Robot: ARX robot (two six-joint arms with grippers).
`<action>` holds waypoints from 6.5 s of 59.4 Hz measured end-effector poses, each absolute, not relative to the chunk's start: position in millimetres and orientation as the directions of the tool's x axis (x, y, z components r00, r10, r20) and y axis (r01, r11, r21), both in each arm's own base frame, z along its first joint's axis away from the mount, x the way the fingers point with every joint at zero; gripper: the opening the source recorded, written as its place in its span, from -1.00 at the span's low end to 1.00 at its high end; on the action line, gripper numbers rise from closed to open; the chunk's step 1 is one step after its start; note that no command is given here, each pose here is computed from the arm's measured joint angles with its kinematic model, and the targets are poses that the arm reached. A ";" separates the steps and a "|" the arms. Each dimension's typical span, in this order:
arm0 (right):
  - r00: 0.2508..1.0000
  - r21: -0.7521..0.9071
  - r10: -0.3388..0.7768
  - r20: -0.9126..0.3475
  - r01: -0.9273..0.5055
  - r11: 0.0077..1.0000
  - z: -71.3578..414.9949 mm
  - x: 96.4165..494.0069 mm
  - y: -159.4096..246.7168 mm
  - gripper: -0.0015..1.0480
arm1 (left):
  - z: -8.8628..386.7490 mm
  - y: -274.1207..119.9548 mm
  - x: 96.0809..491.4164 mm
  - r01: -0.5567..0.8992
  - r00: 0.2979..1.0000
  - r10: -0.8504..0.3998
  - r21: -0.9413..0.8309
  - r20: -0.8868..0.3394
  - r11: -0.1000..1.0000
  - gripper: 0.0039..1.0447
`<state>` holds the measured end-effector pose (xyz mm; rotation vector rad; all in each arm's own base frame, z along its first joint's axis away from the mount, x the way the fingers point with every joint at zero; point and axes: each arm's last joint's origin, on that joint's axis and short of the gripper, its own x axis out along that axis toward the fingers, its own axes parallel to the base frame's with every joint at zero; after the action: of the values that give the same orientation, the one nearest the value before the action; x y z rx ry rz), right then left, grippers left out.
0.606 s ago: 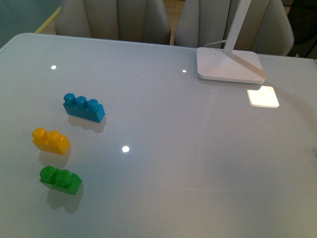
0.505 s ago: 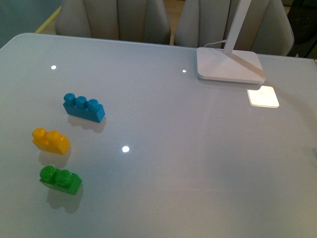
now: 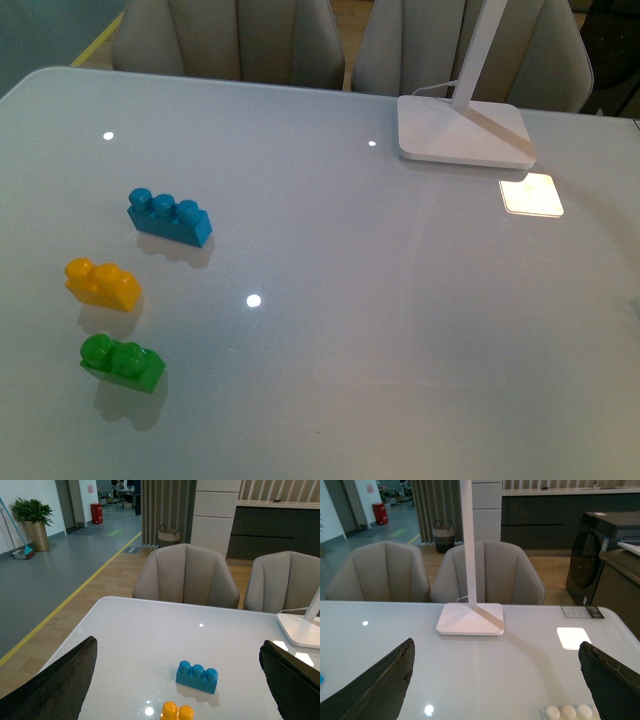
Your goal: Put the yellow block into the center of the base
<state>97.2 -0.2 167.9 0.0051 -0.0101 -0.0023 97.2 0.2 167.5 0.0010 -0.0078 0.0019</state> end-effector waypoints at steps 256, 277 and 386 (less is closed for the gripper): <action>0.480 0.190 0.289 -0.828 -0.245 0.951 -28.3 334.3 82.1 0.83 | 167.5 0.2 97.2 -0.002 1.000 0.002 0.001 0.008 1.000 0.86; 0.444 0.267 0.335 -0.831 -0.209 0.941 -24.5 349.3 157.4 0.83 | 167.5 0.2 97.2 -0.002 1.000 0.002 0.001 0.008 1.000 0.86; 0.494 0.507 0.285 -0.822 0.403 0.762 -7.9 324.3 147.9 0.83 | 167.5 0.2 97.2 -0.002 1.000 0.002 0.001 0.008 1.000 0.86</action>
<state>324.3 147.9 -7.9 0.7368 1.0788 -0.0798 97.2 0.2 167.5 0.0010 -0.0082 0.0019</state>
